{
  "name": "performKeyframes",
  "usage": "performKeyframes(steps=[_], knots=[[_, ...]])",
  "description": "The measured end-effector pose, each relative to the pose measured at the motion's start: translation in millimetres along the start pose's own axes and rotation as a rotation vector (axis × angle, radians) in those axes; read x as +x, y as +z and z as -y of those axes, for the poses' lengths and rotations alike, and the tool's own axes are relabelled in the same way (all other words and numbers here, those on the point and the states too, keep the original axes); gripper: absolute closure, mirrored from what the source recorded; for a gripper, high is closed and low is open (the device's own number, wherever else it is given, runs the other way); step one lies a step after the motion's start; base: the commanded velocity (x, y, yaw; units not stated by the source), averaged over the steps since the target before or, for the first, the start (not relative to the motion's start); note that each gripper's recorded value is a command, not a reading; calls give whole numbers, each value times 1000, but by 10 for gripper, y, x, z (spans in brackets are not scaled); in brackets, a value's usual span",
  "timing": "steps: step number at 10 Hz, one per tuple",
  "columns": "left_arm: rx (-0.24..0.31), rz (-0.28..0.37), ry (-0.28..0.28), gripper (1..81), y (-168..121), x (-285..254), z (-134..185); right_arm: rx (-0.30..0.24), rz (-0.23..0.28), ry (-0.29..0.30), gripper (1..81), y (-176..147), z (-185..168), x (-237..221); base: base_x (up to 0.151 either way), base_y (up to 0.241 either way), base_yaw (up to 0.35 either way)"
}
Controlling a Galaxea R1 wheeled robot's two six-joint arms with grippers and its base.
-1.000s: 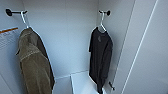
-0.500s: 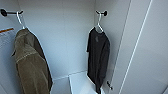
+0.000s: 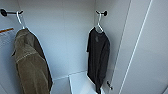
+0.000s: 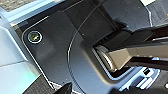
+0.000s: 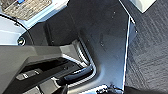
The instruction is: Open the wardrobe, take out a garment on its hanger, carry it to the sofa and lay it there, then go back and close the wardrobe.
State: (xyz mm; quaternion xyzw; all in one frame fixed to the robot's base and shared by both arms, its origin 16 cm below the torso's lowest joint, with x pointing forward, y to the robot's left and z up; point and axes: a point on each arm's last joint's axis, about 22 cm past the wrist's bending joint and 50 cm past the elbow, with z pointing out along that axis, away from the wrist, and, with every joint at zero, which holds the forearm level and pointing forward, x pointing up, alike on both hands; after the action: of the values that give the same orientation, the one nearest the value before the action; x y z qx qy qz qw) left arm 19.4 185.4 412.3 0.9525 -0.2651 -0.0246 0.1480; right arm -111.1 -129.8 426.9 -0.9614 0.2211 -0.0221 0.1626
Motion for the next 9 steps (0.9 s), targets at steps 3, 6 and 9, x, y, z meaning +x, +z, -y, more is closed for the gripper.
performKeyframes(steps=[3,6,9], knots=[[5,-40,22,10,4,522,50,1,0,0,10,1,6,3,0,0,0],[-46,-118,52,10,-74,1228,-24,5,-2,0,10,8,34,17,0,0,0],[-144,-149,96,10,-251,1800,-293,4,-7,-3,10,9,30,64,0,0,0]])
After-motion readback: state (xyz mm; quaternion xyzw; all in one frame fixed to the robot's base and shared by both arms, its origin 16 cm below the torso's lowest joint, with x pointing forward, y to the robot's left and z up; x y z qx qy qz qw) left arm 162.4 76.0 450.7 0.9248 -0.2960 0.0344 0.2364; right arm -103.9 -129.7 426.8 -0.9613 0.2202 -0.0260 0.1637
